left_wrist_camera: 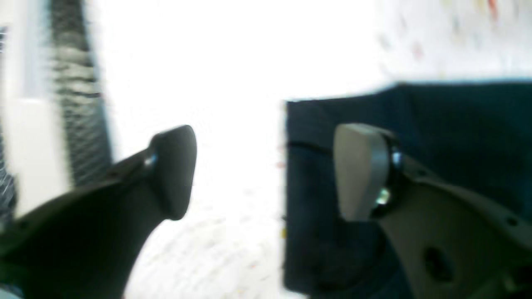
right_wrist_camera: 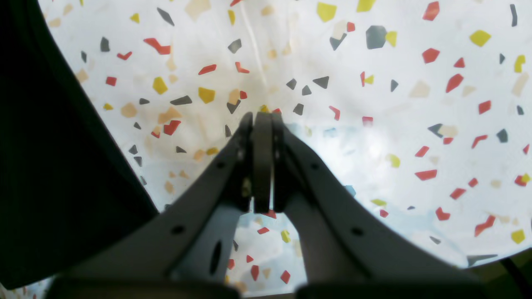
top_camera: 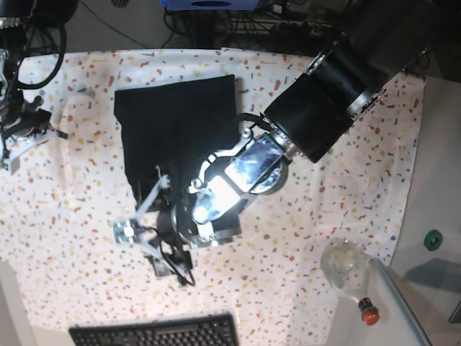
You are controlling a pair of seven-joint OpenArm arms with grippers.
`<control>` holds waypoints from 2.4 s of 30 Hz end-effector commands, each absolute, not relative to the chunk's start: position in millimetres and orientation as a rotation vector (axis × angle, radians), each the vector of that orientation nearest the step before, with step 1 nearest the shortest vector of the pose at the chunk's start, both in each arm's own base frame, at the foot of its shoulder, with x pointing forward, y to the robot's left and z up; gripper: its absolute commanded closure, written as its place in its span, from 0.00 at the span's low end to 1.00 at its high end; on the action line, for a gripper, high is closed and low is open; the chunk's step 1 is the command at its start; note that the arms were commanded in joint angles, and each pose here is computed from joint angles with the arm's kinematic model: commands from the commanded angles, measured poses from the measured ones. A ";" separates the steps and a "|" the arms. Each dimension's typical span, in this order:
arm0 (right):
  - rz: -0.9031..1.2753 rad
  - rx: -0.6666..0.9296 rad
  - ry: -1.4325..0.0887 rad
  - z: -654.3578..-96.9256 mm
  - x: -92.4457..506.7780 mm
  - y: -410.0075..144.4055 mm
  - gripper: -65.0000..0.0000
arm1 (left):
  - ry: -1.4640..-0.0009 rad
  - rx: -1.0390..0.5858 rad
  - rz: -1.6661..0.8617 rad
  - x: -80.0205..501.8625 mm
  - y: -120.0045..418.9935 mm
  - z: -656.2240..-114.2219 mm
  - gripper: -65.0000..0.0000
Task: Layout the t-shirt on the table in an organized manner, then fold the t-shirt properly
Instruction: 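Smooth the bundle's edge with the left gripper, sweeping along its side, then tuck the bundle's corner with the right gripper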
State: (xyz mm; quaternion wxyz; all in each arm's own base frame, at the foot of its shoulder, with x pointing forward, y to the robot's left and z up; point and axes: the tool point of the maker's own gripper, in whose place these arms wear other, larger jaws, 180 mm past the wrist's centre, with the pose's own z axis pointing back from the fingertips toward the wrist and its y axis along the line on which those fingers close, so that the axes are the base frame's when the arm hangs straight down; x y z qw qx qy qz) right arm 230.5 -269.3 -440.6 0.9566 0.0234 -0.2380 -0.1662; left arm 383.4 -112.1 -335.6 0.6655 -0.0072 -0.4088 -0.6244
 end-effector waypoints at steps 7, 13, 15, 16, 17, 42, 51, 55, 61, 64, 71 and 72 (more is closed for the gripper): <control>-0.210 0.084 -0.514 -434.1 245.0 -235.4 1.00 | -0.999 0.074 -0.984 375.8 -3.0 -297.3 1.00; -0.071 0.144 -0.642 -418.4 283.1 -188.3 1.00 | -0.792 0.125 -0.704 317.5 134.7 -384.0 1.00; -0.028 0.161 -0.656 -412.9 306.2 -174.1 1.00 | -0.759 0.139 -0.599 294.5 172.8 -402.2 1.00; 0.003 0.169 -0.650 -411.9 318.4 -164.4 1.00 | -0.738 0.146 -0.543 279.9 192.0 -412.6 1.00; 0.041 0.178 -0.652 -408.6 331.0 -153.1 1.00 | -0.718 0.156 -0.497 264.6 210.2 -421.0 1.00; 0.200 0.140 -0.595 -441.7 396.4 -105.8 1.00 | -0.697 0.131 -0.078 180.3 305.0 -429.0 1.00; 0.229 0.199 -0.647 -426.4 384.9 -82.7 1.00 | -0.680 0.127 -0.069 176.6 306.0 -435.5 1.00; 0.126 0.203 -0.643 -411.8 380.9 -97.9 1.00 | -0.661 0.120 -0.059 171.6 307.1 -442.5 1.00; 0.032 0.206 -0.683 -385.4 388.5 -123.1 1.00 | -0.655 0.120 -0.053 169.7 308.3 -444.4 1.00; -0.004 0.188 -0.633 -407.0 387.3 -134.1 1.00 | -0.656 0.119 -0.054 170.5 307.8 -444.3 1.00; -0.069 0.147 -0.585 -443.5 383.2 -155.0 1.00 | -0.660 0.115 -0.047 175.2 308.1 -445.5 1.00; -0.070 0.151 -0.587 -442.8 383.6 -154.6 1.00 | -0.659 0.114 -0.045 174.8 308.2 -446.2 1.00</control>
